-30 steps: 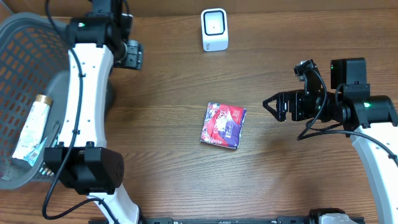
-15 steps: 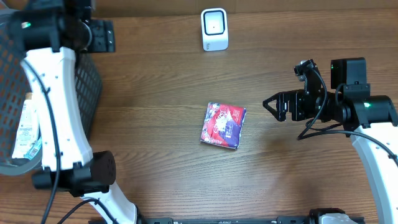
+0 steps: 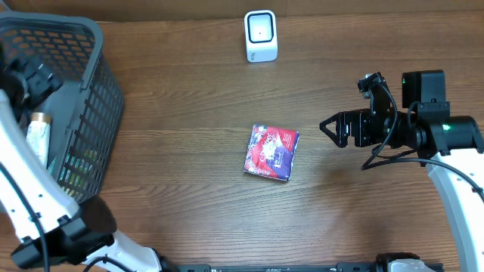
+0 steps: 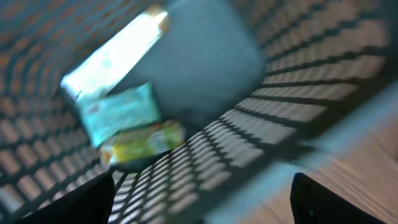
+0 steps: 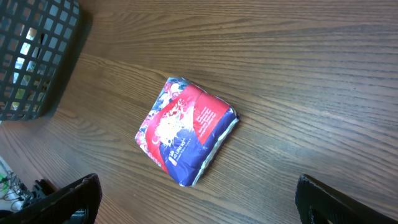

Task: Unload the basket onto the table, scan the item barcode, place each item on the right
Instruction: 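Reach the left gripper into the basket and grasp the mint-green packet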

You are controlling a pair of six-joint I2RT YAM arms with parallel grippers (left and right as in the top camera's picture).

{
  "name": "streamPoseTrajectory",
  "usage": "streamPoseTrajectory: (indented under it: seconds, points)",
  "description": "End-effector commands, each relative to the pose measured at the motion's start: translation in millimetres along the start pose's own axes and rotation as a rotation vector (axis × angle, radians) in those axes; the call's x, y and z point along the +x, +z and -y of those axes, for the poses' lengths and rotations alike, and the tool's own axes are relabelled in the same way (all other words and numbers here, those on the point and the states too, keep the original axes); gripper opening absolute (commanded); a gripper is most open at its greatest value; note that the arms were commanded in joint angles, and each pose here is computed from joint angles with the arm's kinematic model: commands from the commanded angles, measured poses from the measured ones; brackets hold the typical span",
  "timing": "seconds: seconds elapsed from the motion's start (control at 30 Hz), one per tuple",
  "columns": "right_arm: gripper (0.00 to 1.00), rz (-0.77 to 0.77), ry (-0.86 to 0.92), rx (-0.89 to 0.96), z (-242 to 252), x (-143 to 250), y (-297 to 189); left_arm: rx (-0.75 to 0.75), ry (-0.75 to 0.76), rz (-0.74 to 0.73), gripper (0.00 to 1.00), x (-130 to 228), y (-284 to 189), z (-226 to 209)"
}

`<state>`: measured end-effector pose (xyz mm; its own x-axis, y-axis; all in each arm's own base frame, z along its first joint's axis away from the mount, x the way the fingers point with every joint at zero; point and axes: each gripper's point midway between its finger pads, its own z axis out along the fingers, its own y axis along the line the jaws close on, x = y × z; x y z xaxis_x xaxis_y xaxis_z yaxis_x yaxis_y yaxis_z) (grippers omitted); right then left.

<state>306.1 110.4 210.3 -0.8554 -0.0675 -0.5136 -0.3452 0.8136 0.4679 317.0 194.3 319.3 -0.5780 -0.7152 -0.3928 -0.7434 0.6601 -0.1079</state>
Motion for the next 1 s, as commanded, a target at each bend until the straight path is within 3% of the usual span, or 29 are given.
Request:
streamPoseTrajectory:
  seconds: [0.0, 0.23, 0.43, 0.7, 0.97]
  points:
    - [1.0, 0.024, -0.011, -0.01, -4, -8, -5, -0.046, -0.143, -0.061, 0.82, 19, 3, -39]
    - [1.0, 0.024, -0.011, -0.01, -4, -8, -5, -0.094, -0.351, -0.136, 0.84, 40, 39, -101]
    - [1.0, 0.024, -0.01, -0.01, -4, -8, -5, -0.114, -0.423, -0.084, 0.84, 29, 92, -127]
    - [1.0, 0.024, -0.01, -0.01, -4, -8, -5, -0.06, -0.152, -0.032, 0.83, 26, 156, -108]
    - [1.0, 0.024, -0.01, -0.01, -4, -8, -5, -0.062, -0.028, -0.028, 1.0, 43, 197, -101]
